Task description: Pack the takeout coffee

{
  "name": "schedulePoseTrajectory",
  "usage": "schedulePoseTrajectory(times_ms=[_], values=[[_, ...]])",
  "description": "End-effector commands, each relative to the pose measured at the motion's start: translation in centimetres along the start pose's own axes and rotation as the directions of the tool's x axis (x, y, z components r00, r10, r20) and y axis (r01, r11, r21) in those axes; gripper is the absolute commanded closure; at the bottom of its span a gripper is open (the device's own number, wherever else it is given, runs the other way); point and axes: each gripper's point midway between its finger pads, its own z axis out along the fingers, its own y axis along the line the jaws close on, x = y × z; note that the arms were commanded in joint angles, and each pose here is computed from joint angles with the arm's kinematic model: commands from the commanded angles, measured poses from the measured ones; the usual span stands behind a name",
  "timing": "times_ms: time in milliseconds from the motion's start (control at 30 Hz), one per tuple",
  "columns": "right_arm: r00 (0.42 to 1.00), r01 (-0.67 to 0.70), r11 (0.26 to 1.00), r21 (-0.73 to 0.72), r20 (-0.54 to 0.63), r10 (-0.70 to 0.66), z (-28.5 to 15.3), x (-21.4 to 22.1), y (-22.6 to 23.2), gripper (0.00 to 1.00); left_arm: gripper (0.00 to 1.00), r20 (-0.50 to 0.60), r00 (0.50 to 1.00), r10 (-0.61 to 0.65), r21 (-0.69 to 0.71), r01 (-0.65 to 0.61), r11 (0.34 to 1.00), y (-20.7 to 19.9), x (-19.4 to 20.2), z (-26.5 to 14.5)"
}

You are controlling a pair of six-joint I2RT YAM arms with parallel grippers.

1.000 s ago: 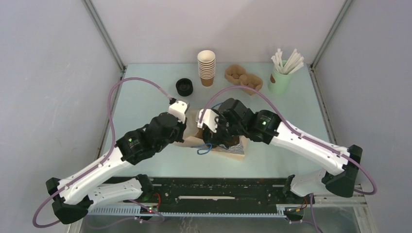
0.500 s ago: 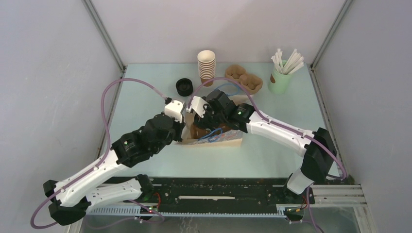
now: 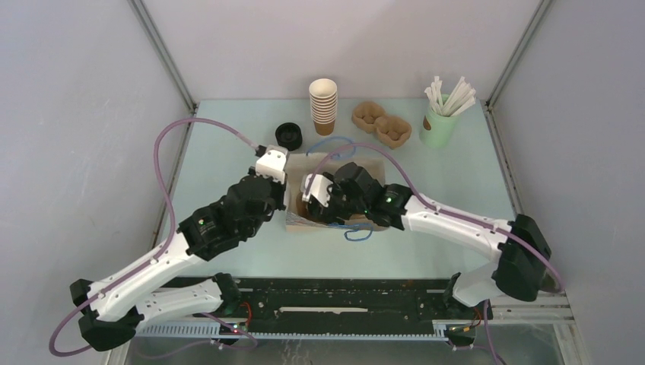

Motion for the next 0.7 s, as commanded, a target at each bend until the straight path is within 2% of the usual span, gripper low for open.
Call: schedulePoseTrajectory(times_ms=[0,167,333,433,533,667], values=[[0.993,0.011,1.000,-0.028,0.122,-0.007,-1.9,-2.2,1.9,0.67,1.00,0.042,0.999,0.007,-0.028,-0.006,1.000,0.2,-0.4,0.5],[0.993,0.042,0.999,-0.004,0.107,-0.041,-1.3,-2.0,2.9,0.67,1.00,-0.001,1.000,-0.001,0.003,0.001,1.000,-0.5,1.8,0.0],[0.994,0.038,0.998,0.055,0.099,-0.044,-1.1,-2.3,2.8,0.67,0.98,-0.121,0.992,-0.030,0.107,0.043,0.993,-2.2,3.1,-1.4],[0.991,0.004,0.998,0.062,0.131,-0.012,-1.2,-3.2,2.9,0.66,0.89,-0.189,0.980,-0.063,0.083,0.080,0.993,-1.5,2.4,-2.7],[0.990,-0.016,0.998,0.068,0.143,0.006,-1.3,-3.5,2.8,0.66,0.71,-0.244,0.961,-0.131,0.028,0.142,0.990,-0.1,1.7,-3.3],[0.990,-0.021,0.998,0.063,0.143,0.012,-1.2,-3.5,3.0,0.66,0.57,-0.360,0.892,-0.272,0.009,0.295,0.955,0.1,1.4,-3.0]])
